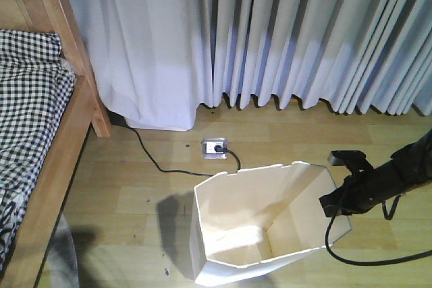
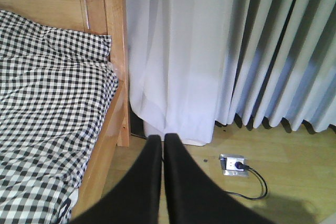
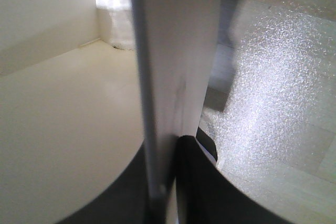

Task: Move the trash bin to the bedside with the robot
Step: 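Drive toward the bedside, dragging the bin with the right gripper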

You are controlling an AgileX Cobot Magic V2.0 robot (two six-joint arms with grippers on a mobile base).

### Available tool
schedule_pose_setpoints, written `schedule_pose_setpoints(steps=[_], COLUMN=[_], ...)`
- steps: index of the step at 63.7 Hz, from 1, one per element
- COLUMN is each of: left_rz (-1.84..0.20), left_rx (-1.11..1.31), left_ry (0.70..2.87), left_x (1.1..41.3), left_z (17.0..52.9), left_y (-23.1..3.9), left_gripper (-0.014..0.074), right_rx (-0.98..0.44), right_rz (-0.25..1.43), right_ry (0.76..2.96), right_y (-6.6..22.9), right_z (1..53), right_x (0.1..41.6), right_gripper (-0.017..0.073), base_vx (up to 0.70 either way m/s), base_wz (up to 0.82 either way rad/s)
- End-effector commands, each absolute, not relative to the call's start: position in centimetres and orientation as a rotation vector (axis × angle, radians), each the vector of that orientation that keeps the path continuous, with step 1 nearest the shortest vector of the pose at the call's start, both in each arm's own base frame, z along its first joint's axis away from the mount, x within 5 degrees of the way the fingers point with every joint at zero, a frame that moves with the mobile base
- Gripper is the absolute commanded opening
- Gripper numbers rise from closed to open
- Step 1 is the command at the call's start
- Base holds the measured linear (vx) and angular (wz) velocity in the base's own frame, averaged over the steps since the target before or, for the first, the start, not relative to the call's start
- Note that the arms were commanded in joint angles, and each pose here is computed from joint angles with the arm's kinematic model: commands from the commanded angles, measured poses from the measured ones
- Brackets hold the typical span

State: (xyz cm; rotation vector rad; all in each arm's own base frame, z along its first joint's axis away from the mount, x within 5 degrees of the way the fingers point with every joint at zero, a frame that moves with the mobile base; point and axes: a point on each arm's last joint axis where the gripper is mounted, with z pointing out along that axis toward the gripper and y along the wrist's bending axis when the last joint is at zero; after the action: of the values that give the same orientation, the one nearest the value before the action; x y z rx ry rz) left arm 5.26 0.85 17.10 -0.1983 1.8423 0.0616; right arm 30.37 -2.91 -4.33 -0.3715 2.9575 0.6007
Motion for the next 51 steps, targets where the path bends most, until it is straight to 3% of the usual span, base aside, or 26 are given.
schedule_pose_setpoints(steps=[1, 51], left_rz=[0.054, 0.054], left_rx=[-0.191, -0.191], left_ry=[1.766, 1.766], left_x=[5.35, 5.35], left_z=[17.64, 17.64], left_y=[0.82, 0.82], left_gripper=[-0.0006, -0.0006], right_rx=[-0.365, -0.365], right_rz=[0.816, 0.815], right_ry=[2.844, 2.844], right_y=[-1.87, -1.88], right_z=[-1.17, -1.17], right_x=[31.42, 31.42], right_gripper=[-0.0005, -0.0005], base_vx=[0.1, 0.05], base_wz=[-0.01, -0.01])
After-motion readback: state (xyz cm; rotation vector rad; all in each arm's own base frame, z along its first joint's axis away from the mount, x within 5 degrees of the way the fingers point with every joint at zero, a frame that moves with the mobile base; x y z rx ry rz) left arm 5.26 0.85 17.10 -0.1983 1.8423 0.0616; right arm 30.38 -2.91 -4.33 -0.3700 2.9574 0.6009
